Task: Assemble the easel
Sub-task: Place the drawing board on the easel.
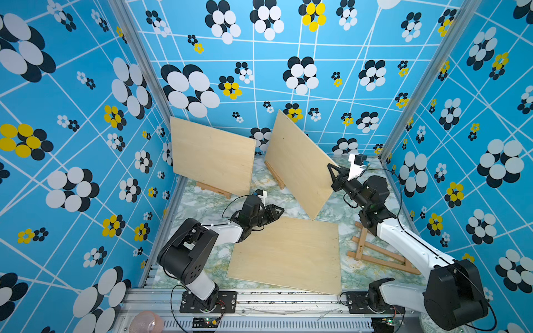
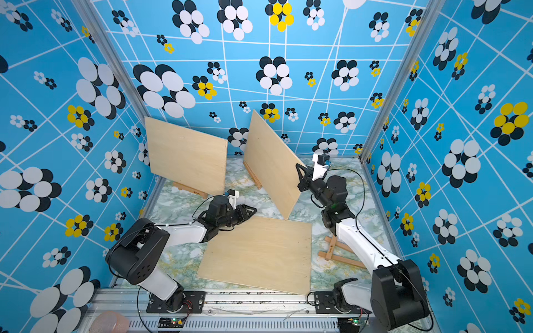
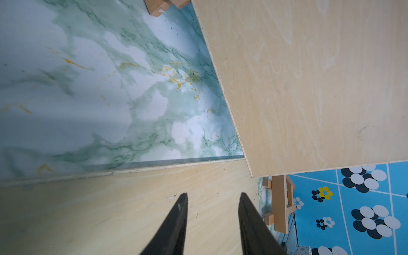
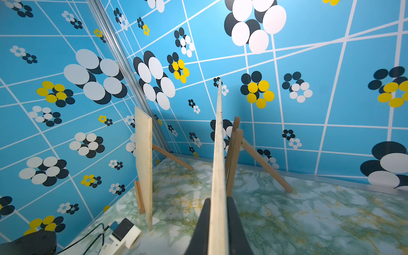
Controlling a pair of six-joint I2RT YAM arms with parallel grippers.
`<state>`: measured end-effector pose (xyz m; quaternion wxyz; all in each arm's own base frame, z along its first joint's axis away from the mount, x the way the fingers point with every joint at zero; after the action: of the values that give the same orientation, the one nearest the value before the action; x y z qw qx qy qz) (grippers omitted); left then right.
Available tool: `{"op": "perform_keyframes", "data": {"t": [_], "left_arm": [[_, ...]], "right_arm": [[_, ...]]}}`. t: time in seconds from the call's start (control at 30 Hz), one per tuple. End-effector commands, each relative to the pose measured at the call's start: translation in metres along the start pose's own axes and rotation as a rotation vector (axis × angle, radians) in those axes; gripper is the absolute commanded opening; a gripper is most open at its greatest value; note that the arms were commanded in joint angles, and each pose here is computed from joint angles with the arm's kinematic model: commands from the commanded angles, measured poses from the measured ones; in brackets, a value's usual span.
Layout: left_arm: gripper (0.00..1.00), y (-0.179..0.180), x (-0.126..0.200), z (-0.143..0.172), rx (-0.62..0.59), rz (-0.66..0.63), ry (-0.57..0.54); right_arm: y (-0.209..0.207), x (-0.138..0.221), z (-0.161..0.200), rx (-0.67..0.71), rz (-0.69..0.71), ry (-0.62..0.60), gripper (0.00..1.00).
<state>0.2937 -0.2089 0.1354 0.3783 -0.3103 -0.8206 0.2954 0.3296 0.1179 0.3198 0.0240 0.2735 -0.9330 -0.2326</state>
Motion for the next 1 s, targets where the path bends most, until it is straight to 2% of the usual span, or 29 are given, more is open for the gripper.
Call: {"op": "perform_keyframes", "data": {"t": [0.0, 0.3, 0.97], "left_arm": [[0.41, 0.003, 0.011, -0.002, -0.03, -0.032, -0.006], [0.42, 0.012, 0.026, -0.003, -0.022, -0.056, -0.021], [0.42, 0.026, 0.037, -0.004, -0.004, -0.081, -0.03]], "right_arm": [[0.029, -0.005, -0.029, 0.015, -0.19, -0.088, 0.0], [0.025, -0.024, -0.028, 0.046, -0.223, -0.075, 0.0], [0.011, -0.059, -0.019, 0.011, -0.249, -0.072, 0.0]]}}
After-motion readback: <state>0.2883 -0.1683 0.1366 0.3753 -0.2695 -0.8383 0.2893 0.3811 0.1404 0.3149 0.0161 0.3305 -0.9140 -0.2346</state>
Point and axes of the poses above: each gripper's point midway between its finger pads, its own x axis back along the fingers, its own y axis along the line the jaws close on, z = x × y, the point moved 8 cm from there along x, back along the fingers, and after that the axes turned 11 degrees about -x, right-handed, at the moved point
